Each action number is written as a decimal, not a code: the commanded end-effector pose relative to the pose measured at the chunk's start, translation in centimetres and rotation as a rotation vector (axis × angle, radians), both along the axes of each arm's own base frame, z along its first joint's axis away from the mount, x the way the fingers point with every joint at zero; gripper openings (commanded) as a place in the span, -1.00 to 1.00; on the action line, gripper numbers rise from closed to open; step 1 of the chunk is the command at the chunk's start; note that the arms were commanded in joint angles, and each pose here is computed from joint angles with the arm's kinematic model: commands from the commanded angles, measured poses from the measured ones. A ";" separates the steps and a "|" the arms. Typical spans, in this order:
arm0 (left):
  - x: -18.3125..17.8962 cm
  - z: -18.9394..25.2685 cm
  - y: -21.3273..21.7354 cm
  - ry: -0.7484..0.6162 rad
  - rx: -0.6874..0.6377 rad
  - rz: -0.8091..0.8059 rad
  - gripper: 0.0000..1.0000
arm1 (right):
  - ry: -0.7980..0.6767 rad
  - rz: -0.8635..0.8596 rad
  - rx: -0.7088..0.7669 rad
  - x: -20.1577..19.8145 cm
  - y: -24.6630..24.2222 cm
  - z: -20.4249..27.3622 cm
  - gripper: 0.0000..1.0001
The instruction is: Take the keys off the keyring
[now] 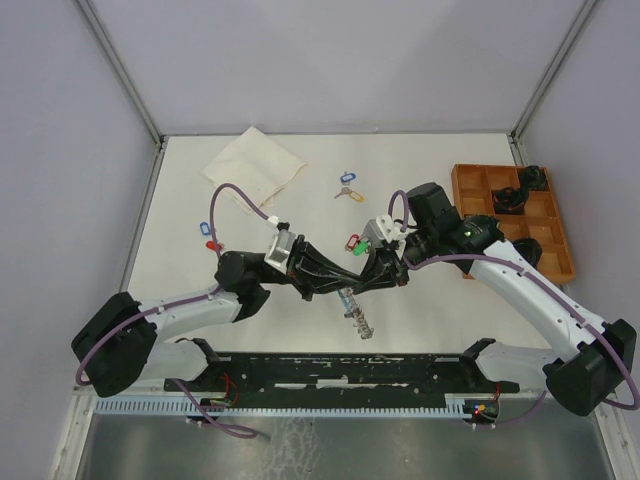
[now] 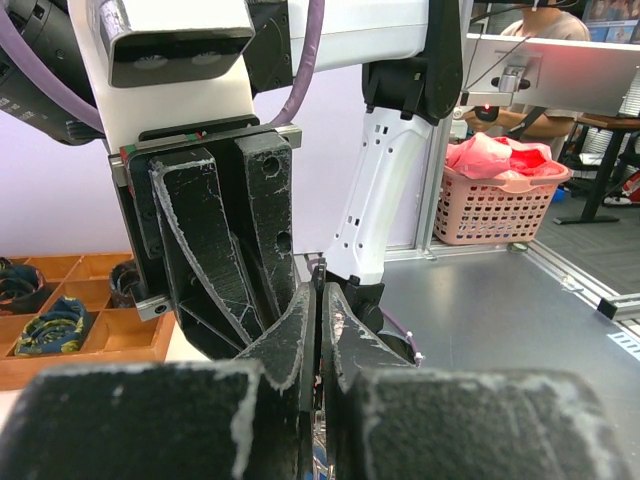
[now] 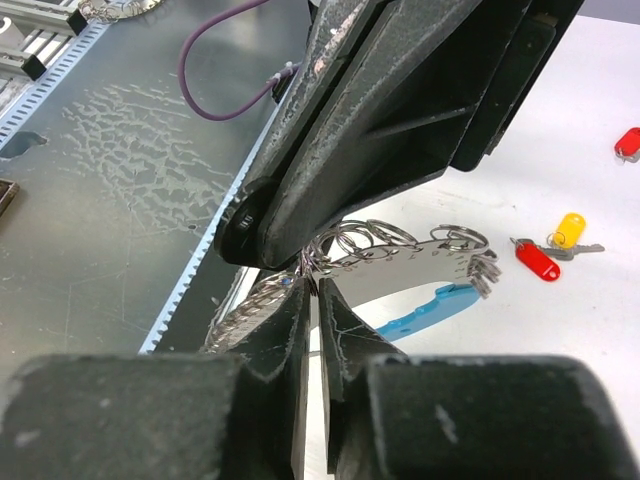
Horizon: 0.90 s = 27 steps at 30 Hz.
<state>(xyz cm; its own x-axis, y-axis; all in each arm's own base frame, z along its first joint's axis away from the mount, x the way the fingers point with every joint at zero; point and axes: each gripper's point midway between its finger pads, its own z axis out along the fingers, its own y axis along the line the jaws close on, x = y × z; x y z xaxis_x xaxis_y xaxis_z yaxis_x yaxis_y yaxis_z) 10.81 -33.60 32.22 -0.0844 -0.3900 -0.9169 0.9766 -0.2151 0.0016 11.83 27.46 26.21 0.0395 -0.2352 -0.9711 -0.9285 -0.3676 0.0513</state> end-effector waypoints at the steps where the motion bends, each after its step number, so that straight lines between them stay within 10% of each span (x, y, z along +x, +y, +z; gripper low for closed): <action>1: -0.2 2.3 0.8 -0.069 -0.085 0.033 -0.94 | -0.026 0.020 0.038 -0.4 0.1 1.5 -0.84; 27: 2.2 1.2 2.2 -0.097 -0.039 0.277 -0.94 | 0.380 -0.169 0.028 4.5 2.5 1.0 -0.99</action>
